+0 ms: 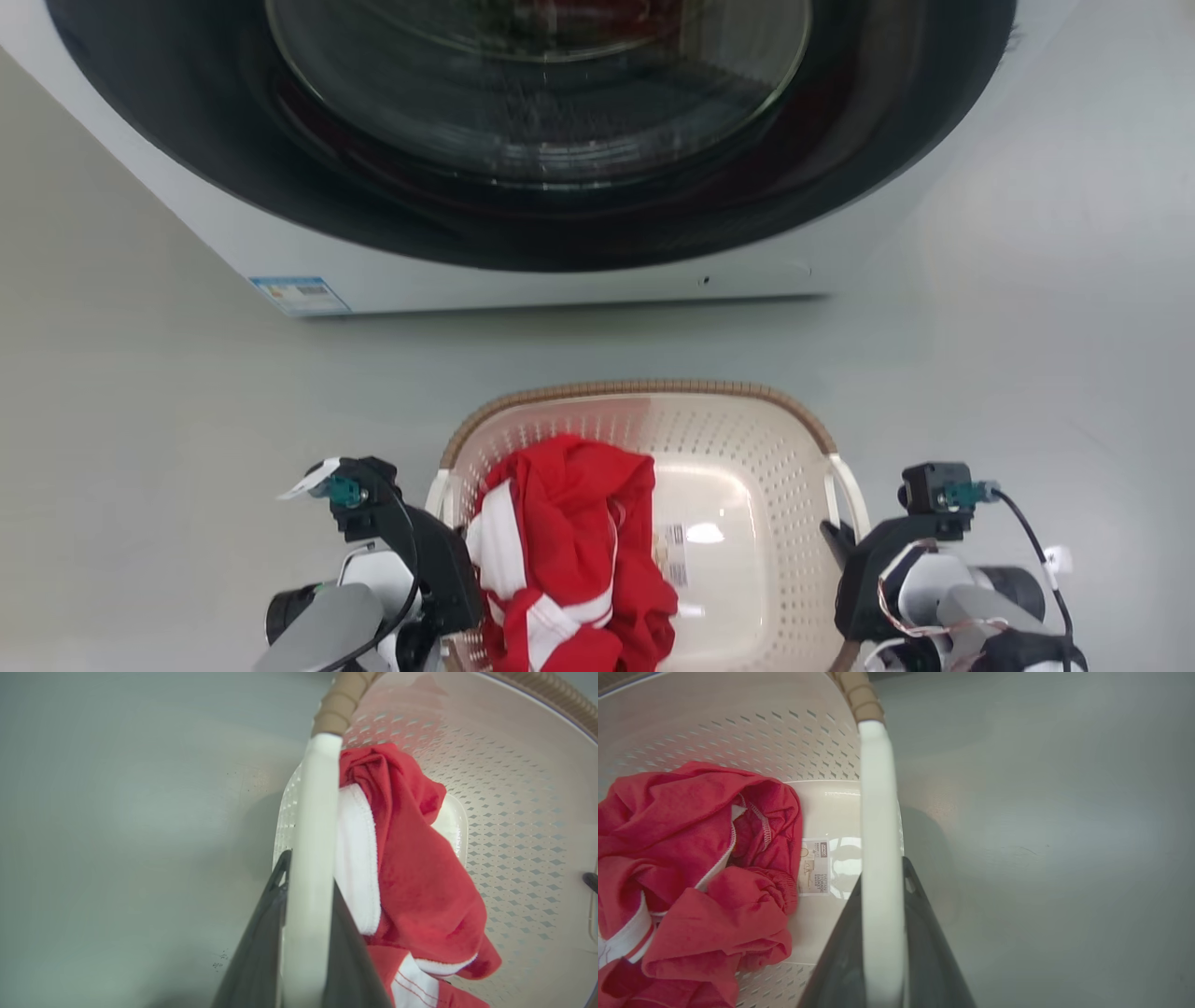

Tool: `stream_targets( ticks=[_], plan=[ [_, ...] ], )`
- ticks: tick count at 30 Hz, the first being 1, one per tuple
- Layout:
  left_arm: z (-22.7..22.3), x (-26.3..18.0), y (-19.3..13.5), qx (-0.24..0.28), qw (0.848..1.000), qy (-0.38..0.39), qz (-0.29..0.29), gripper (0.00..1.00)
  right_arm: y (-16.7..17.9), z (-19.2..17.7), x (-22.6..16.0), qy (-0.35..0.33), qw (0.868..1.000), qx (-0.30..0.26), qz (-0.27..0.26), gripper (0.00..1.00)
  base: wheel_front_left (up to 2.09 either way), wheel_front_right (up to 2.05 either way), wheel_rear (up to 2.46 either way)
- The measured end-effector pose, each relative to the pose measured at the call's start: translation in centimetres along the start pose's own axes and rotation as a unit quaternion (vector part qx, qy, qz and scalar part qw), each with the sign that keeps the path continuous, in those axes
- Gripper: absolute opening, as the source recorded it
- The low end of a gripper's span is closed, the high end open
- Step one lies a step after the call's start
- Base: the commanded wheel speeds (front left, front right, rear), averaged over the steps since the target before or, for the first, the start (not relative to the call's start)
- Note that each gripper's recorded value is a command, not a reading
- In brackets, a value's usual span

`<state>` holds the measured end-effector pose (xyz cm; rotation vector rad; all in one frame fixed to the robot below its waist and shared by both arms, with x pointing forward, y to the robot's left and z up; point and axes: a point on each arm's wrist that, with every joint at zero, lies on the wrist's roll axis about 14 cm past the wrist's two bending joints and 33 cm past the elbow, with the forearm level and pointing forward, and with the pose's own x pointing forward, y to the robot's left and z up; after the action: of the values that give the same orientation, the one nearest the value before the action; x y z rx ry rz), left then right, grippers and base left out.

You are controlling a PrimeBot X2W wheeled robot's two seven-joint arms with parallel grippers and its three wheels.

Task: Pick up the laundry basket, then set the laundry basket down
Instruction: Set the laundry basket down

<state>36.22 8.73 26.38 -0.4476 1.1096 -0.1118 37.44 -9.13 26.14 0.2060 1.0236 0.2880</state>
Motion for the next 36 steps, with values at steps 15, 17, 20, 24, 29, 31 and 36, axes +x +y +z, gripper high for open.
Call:
stream_targets(
  ticks=[15,17,20,24,29,31,36],
  plan=[
    [2.5,5.6,1.1,-0.009,1.0,-0.014,0.015,0.0,-1.8,2.5,5.7,-0.023,1.0,-0.014,0.005,0.0,0.0,0.0,0.0],
    [2.7,6.4,1.4,-0.009,1.0,-0.014,0.017,0.0,-1.9,2.6,6.5,-0.024,1.0,-0.013,0.006,0.0,0.0,0.0,0.0],
    [3.0,7.6,2.0,-0.008,1.0,-0.013,0.021,0.0,-2.2,2.7,7.8,-0.025,1.0,-0.017,0.007,0.0,0.0,0.0,0.0],
    [3.1,9.2,2.7,-0.016,0.999,-0.017,0.026,0.0,-2.8,2.5,9.3,-0.028,0.999,-0.015,0.004,0.0,0.0,0.0,0.0],
    [2.4,10.7,3.5,-0.021,0.999,-0.013,0.033,0.0,-3.2,1.5,10.8,-0.025,1.0,-0.016,0.006,0.0,0.0,0.0,0.0],
    [2.3,11.1,3.7,-0.021,0.999,-0.014,0.033,0.0,-3.3,1.4,11.3,-0.026,0.999,-0.019,0.006,0.0,0.0,0.0,0.0],
    [2.3,12.1,4.2,-0.018,0.999,-0.017,0.035,0.0,-3.7,1.2,12.3,-0.029,0.999,-0.018,0.001,0.0,0.0,0.0,0.0]
  ],
)
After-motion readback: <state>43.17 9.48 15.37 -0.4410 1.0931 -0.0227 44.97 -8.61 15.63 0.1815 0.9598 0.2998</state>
